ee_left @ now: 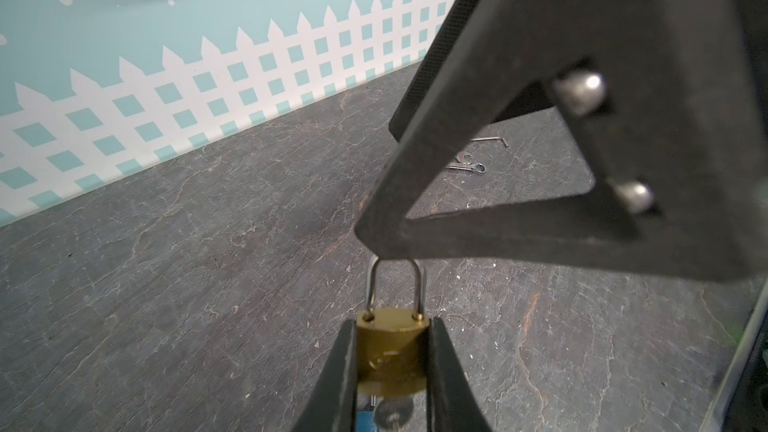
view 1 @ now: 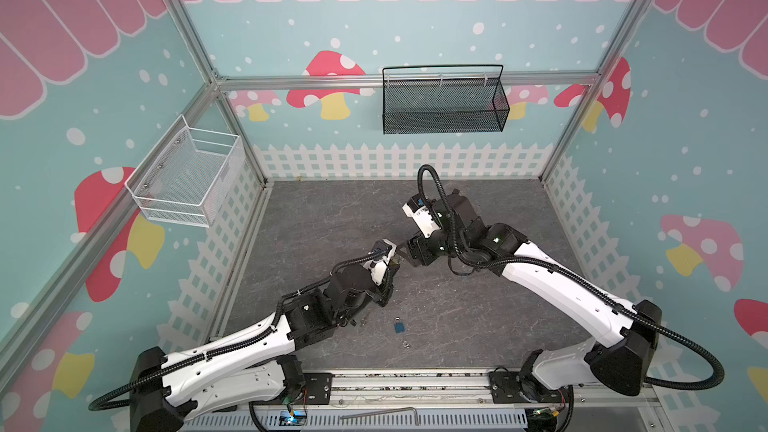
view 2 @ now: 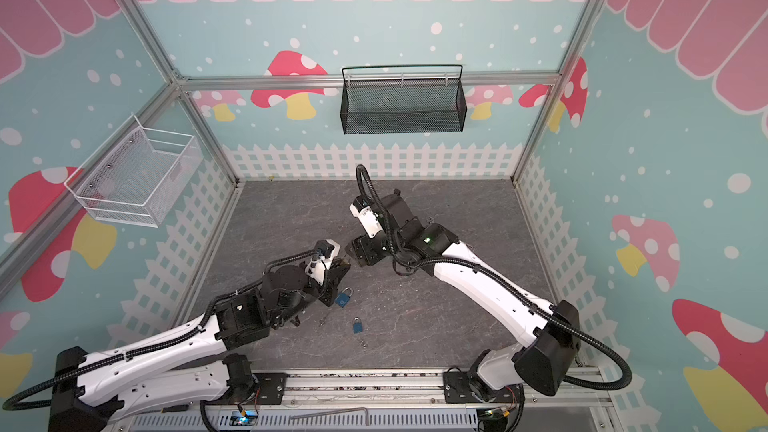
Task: Unlock with the key
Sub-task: 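Open and withdraw the right gripper while the left gripper holds the padlock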
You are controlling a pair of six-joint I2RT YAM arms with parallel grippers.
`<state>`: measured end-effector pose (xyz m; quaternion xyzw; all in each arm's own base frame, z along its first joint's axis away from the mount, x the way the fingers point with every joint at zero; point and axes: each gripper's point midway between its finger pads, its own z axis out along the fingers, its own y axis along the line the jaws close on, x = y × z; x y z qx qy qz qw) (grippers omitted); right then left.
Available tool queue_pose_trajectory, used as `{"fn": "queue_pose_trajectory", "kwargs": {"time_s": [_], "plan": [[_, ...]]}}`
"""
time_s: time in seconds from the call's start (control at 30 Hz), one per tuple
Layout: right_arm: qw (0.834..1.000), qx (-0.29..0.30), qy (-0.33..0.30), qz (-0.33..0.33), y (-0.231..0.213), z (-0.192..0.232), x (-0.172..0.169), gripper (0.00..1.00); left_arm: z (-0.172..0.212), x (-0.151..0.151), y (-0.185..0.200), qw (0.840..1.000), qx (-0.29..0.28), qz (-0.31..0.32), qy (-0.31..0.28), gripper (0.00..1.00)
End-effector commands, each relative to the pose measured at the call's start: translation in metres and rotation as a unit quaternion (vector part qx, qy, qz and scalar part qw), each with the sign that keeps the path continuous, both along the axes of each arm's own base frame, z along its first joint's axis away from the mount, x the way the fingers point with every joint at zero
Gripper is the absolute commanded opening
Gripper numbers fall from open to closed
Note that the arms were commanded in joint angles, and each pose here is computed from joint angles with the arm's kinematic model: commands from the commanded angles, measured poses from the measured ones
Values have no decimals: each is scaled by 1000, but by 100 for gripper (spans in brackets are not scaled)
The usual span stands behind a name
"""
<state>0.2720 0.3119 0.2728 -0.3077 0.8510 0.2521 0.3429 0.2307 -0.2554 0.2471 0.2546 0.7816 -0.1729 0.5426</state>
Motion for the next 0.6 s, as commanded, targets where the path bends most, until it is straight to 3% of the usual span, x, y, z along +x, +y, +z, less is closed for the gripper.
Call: {"fn": "queue_pose_trajectory", "kwargs": {"time_s": [0.0, 0.27, 0.57], "plan": [[1000, -28, -13, 7, -2, 1, 1, 74, 26, 0, -3, 999, -22, -6, -26, 0], [999, -31, -15, 25, 2, 7, -1, 74, 29, 2, -3, 999, -20, -5, -33, 0], [996, -85, -3, 18, -7, -13, 4, 75, 35, 1, -1, 999, -23, -5, -42, 0]]}}
